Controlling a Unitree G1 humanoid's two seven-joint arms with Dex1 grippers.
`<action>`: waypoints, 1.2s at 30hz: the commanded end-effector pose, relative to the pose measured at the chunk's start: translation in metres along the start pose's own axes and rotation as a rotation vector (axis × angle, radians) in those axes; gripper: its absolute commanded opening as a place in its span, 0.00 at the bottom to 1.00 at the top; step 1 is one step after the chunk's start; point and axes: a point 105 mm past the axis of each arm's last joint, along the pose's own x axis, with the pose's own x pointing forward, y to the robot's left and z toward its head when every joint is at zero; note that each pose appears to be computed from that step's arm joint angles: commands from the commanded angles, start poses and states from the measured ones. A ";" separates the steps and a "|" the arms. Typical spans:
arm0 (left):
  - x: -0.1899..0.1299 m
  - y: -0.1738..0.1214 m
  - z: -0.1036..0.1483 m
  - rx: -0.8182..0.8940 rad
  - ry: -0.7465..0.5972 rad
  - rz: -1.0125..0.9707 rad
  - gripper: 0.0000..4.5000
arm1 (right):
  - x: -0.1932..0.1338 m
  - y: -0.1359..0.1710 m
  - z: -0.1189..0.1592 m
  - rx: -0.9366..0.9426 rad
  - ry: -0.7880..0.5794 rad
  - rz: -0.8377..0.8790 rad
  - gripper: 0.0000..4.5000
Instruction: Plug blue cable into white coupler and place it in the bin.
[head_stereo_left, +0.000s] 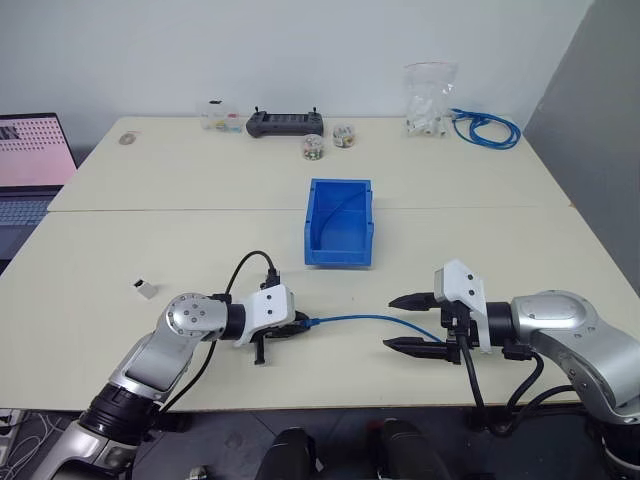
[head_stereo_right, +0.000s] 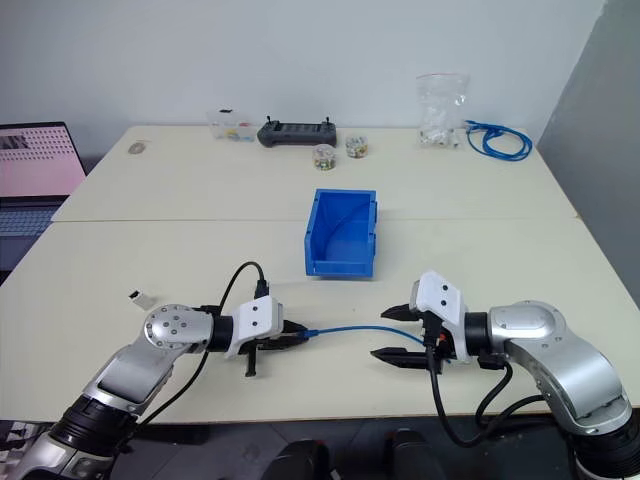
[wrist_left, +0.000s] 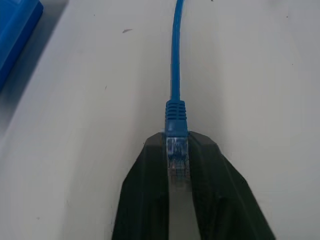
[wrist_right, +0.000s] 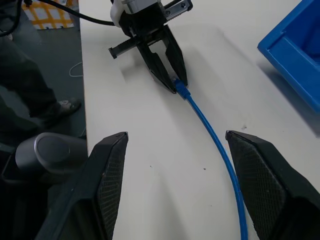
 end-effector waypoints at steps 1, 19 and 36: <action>-0.004 -0.006 -0.042 -0.093 0.185 -0.005 0.05 | -0.004 0.003 0.008 -0.064 -0.037 -0.023 0.74; -0.025 0.011 0.112 -0.562 -0.443 -0.249 0.05 | -0.012 0.029 0.027 0.302 -0.252 0.053 0.74; -0.043 0.000 0.141 -0.708 -0.578 -0.431 0.05 | 0.003 0.001 0.068 0.452 -0.487 0.063 0.74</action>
